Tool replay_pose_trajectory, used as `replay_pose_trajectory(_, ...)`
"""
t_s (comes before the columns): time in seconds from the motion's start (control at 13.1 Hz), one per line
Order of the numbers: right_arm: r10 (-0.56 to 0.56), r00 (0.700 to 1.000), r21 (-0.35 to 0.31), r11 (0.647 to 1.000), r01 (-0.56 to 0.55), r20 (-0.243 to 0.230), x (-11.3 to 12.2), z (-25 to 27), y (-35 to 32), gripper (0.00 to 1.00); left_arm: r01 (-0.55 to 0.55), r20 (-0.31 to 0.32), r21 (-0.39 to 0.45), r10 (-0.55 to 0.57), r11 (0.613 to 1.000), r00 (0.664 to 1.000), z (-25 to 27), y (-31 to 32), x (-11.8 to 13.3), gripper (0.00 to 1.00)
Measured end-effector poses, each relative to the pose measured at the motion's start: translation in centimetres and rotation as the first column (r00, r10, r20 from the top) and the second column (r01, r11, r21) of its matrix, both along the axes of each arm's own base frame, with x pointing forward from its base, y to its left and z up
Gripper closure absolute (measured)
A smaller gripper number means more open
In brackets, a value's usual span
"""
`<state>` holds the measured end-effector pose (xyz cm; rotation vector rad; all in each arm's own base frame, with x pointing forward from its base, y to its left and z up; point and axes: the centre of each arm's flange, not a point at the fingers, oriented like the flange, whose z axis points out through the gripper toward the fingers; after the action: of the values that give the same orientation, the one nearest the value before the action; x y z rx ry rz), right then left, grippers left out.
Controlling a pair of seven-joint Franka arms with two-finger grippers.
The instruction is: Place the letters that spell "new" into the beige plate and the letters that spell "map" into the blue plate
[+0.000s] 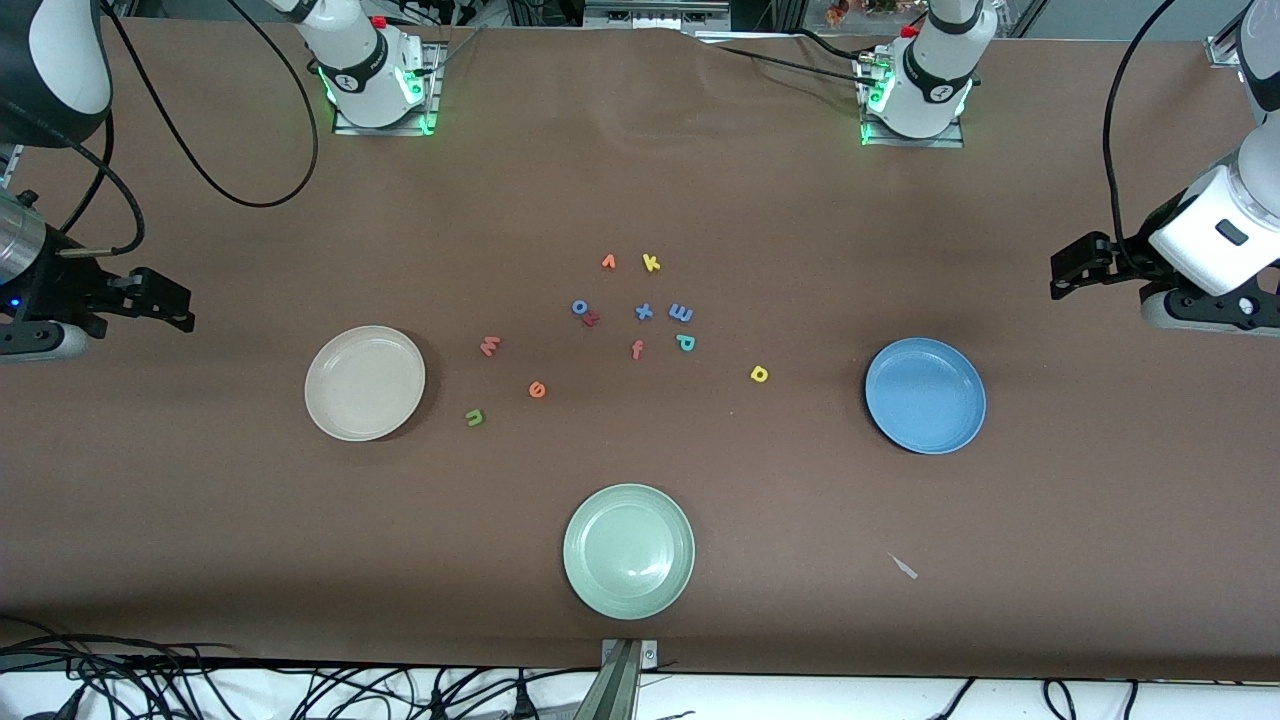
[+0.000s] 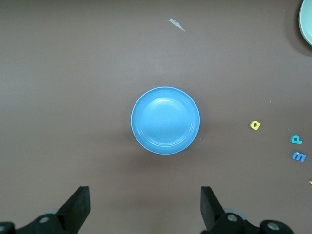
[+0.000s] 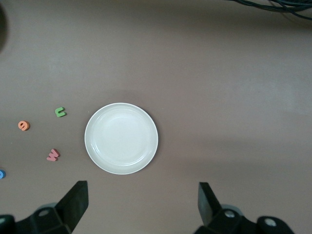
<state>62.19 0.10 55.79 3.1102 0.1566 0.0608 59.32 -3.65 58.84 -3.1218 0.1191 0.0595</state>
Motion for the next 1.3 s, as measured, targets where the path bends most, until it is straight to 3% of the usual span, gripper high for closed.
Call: replay_pose_trajectory(1.3,-0.001,1.0,0.0,1.0,0.001,0.0,0.0,0.0,-0.06,0.0,0.004,-0.001,0.0,-0.004,1.0,1.0,-0.07,-0.24,0.02,0.0)
